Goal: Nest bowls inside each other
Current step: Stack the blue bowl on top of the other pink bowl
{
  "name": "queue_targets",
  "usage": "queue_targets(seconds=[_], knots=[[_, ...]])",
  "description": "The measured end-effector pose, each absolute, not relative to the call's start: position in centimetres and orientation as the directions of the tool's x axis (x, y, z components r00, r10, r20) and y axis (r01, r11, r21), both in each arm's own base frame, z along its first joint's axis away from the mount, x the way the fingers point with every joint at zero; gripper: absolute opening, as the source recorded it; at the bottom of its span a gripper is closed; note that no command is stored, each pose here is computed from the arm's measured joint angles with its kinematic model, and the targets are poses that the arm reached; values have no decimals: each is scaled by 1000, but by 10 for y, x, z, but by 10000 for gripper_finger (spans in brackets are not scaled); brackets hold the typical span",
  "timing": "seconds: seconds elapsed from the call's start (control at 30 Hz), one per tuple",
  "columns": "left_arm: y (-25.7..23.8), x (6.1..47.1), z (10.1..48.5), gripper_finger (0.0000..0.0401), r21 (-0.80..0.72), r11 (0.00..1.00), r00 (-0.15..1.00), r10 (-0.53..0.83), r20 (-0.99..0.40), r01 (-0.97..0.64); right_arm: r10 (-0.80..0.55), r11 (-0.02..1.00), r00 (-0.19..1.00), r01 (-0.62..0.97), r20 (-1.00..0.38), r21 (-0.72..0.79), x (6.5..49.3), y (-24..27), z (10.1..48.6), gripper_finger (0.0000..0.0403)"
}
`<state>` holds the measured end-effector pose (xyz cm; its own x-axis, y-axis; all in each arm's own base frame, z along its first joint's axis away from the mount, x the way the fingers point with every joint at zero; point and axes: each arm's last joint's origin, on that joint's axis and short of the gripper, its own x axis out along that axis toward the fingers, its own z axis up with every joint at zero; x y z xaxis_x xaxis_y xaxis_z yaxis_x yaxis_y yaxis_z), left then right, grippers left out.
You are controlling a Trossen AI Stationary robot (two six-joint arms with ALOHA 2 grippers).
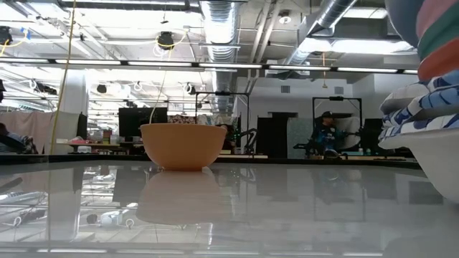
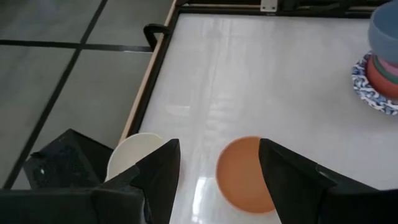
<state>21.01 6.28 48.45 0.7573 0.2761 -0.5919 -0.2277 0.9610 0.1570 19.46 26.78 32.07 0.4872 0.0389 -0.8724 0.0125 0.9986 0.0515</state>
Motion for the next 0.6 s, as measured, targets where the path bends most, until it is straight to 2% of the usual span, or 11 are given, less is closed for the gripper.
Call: queue_targets(seconds=[0.47,0.6], knots=[[63,210,484,209,137,958,754,282,-593,-251,114,991,538,-8,-835,130,199,275,337,11],[63,210,484,209,141,958,754,282,-593,-248,117,992,506,-21,-855,123,200,282,328,11]])
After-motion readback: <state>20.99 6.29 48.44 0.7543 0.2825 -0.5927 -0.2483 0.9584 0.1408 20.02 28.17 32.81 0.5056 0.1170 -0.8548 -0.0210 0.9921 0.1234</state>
